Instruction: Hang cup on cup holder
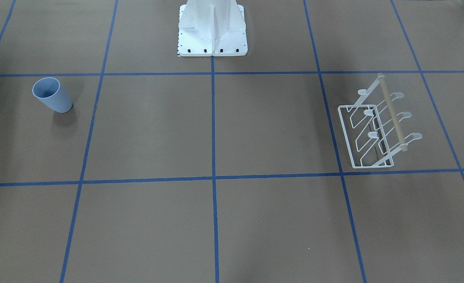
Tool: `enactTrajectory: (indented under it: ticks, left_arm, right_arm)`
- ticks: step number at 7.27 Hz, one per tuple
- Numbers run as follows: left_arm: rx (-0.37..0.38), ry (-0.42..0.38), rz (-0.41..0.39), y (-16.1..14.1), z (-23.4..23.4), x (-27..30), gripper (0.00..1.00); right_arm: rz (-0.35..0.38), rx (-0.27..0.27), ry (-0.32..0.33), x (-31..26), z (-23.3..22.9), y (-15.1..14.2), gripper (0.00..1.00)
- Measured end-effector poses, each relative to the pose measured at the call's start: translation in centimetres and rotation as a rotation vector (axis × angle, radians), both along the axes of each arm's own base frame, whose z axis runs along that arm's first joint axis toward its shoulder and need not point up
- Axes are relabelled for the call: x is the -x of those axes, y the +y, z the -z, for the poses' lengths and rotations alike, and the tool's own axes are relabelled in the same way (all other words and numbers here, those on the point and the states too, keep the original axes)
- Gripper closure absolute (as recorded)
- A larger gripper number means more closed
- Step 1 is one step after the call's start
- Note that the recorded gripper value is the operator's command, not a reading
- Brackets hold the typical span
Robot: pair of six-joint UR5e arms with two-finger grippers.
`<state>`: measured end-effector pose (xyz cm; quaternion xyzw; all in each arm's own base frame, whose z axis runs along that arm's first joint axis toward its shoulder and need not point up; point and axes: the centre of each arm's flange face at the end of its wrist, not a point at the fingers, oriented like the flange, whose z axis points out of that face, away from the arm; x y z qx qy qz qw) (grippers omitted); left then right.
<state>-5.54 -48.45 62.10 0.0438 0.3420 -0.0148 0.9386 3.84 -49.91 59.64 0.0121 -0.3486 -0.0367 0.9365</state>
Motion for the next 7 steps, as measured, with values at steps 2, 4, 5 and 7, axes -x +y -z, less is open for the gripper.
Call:
enactTrajectory:
  ticks: [2,4,5,7]
  left_arm:
    - [0.002,0.001,0.0,-0.1,-0.1,0.0,0.01]
    - [0.006,0.003,0.0,0.0,-0.3,0.0,0.01]
    - [0.007,0.004,0.0,0.1,-0.4,0.0,0.01]
    - [-0.003,0.011,0.0,0.1,0.1,0.0,0.01]
  right_arm:
    - [0.0,0.0,0.001,0.0,0.0,0.0,0.0]
    - [0.0,0.0,0.001,0.0,0.0,0.0,0.0]
    - [0.0,-0.006,0.0,0.0,0.3,0.0,0.0]
    - [0.001,-0.038,-0.006,0.1,1.7,-0.2,0.0]
